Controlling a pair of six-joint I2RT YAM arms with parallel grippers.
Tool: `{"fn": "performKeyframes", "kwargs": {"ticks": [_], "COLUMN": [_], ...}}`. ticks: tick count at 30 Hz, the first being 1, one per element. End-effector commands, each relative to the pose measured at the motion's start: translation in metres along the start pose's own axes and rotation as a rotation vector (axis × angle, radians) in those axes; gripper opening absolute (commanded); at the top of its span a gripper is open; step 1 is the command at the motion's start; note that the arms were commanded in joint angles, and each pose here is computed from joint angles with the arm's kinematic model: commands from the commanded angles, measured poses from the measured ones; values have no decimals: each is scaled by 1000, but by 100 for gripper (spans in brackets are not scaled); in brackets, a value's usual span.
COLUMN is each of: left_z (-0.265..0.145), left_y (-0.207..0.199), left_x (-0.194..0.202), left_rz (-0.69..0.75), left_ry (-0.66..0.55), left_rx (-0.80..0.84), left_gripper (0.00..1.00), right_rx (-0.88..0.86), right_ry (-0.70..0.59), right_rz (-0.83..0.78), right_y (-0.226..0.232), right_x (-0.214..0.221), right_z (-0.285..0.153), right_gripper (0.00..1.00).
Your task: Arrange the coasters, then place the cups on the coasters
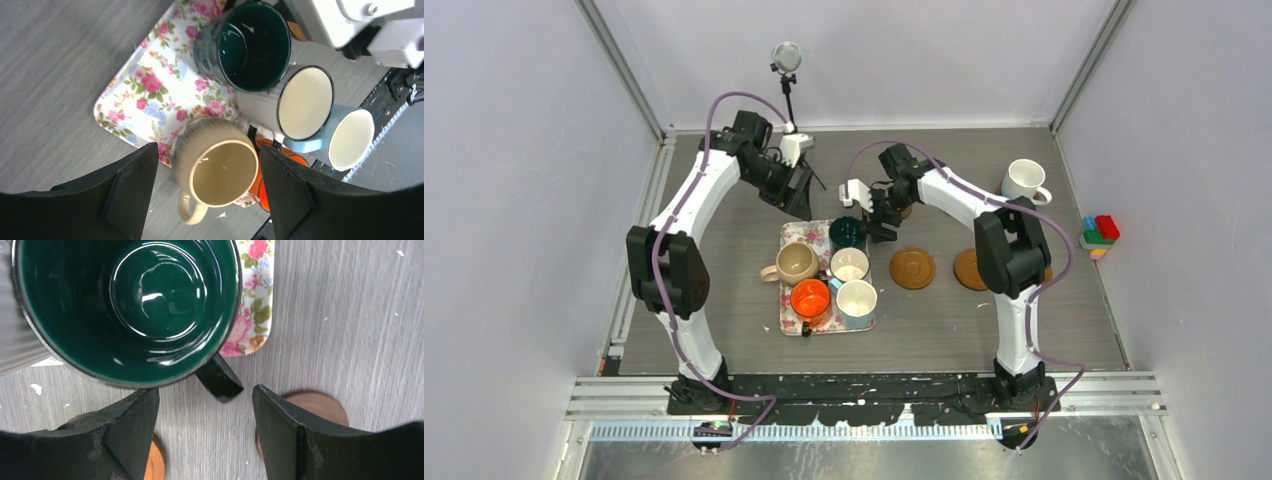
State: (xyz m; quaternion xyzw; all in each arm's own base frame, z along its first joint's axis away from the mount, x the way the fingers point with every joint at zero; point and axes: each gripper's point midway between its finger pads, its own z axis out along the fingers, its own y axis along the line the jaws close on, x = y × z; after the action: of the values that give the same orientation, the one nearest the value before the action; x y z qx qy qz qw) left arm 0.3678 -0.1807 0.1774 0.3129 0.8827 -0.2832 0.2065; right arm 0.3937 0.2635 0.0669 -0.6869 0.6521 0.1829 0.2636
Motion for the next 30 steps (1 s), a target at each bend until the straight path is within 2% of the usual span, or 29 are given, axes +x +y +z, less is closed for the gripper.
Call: {"fn": "performKeyframes", "kwargs": {"ticks": [1,10,12,17,27,30], "left_z": [-12,-11,-9,-7,-8,-8], "left_y": [-14,-15,-13,-6,4,9], "left_x": [1,4,3,1,5,8], "left_rz": [18,-15,-30,-66,-96,-101], "left_ry": [-48,-49,-47,-50,-49,-40], "left_rx": [19,24,24,19,4,-18], "left_gripper": [76,77,76,75,74,74], "right_rx": [10,-47,-60,-58,-22,-13], "right_ry": [-43,-45,-36,-23,-50,-58], "right_rz": [-118,-166,-179,-186,-118,-96], "right_y": [-14,-5,1,4,-1,0], "right_x": [-22,-30,-30,-30,-36,-36], "right_z": [4,17,19,19,20,20], "right_gripper": [73,69,65,45,22,19]}}
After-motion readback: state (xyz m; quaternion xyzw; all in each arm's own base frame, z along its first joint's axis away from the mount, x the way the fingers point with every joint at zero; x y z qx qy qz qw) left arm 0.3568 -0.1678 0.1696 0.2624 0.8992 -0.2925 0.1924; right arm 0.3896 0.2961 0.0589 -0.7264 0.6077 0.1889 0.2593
